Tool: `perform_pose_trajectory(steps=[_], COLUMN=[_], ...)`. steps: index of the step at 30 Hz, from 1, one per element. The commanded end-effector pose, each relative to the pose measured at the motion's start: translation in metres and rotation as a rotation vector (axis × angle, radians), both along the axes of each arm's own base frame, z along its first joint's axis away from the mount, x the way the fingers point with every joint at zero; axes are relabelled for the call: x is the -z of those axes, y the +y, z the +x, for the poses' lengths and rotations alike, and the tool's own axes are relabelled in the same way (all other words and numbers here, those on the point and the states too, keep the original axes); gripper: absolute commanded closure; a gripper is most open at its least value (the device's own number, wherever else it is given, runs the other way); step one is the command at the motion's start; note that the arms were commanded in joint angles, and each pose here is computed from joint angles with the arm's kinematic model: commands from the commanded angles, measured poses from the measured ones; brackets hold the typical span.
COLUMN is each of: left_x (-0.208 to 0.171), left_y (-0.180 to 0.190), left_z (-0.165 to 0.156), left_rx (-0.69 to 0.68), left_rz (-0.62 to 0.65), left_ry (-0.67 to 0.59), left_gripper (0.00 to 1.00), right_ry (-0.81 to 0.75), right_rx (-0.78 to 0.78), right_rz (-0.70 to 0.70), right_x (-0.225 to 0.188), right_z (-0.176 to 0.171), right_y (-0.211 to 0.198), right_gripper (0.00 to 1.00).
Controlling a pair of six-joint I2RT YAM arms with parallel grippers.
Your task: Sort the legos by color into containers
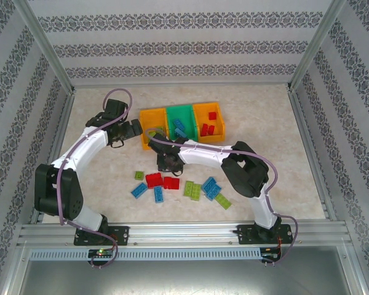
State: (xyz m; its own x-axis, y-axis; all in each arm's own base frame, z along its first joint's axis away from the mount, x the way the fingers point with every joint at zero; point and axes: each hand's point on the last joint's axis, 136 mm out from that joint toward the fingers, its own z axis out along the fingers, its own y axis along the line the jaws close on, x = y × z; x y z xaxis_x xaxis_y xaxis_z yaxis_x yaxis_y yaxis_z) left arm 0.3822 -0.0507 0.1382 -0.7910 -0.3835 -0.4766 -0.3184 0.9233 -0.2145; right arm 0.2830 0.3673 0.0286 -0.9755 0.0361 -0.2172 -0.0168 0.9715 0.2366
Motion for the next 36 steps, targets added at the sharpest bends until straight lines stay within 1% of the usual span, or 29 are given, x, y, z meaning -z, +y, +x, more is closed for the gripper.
perform_pose_trajectory(steps=[1,6,10,13,16,18,20,23,24,25,26,28,33,36], left_x=[-0.003,0.004,0.014,0.023,0.029,0.031,0.032,0.032,0.032,0.031,0.032,0.034,0.039,0.045], left_y=[0.007,0.007,0.004,-0.001,-0.014,-0.021,-0.023,-0.023,-0.023,-0.022,-0.022,-0.021,-0.027,-0.030], left_z=[-0.006,-0.019,-0.031,-0.038,-0.041,-0.044,-0.048,-0.053,-0.054,-0.055,-0.057,-0.059,-0.063,-0.071], left_rx=[0.006,0.033,0.052,0.069,0.108,0.136,0.149,0.167,0.170,0.170,0.171,0.167,0.172,0.183], left_rz=[0.020,0.025,0.006,-0.023,-0.088,-0.115,-0.110,-0.097,-0.094,-0.088,-0.084,-0.083,-0.112,-0.104], left_ry=[-0.012,0.006,0.023,0.027,0.016,0.008,0.012,0.016,0.017,0.017,0.021,0.025,0.033,0.054], left_gripper=[0.01,0.01,0.00,0.00,0.00,0.00,0.01,0.00,0.00,0.00,0.00,0.00,0.00,0.00], right_ry=[-0.064,-0.170,-0.256,-0.298,-0.318,-0.322,-0.321,-0.305,-0.302,-0.297,-0.295,-0.304,-0.359,-0.381], right_rx=[0.009,0.025,0.058,0.082,0.098,0.106,0.116,0.118,0.119,0.116,0.117,0.108,0.061,0.012], right_rz=[-0.026,-0.014,-0.011,-0.018,-0.026,-0.026,-0.017,0.000,0.002,0.004,0.006,0.019,0.040,0.004], right_x=[-0.024,-0.064,-0.090,-0.099,-0.102,-0.100,-0.098,-0.093,-0.091,-0.090,-0.090,-0.095,-0.120,-0.130], right_z=[0.015,0.045,0.079,0.107,0.133,0.148,0.162,0.175,0.178,0.179,0.180,0.179,0.158,0.135], right_y=[-0.019,-0.042,-0.065,-0.077,-0.083,-0.084,-0.084,-0.082,-0.081,-0.080,-0.080,-0.078,-0.077,-0.087], right_gripper=[0.69,0.69,0.69,0.68,0.67,0.64,0.61,0.49,0.46,0.42,0.33,0.24,0.21,0.19])
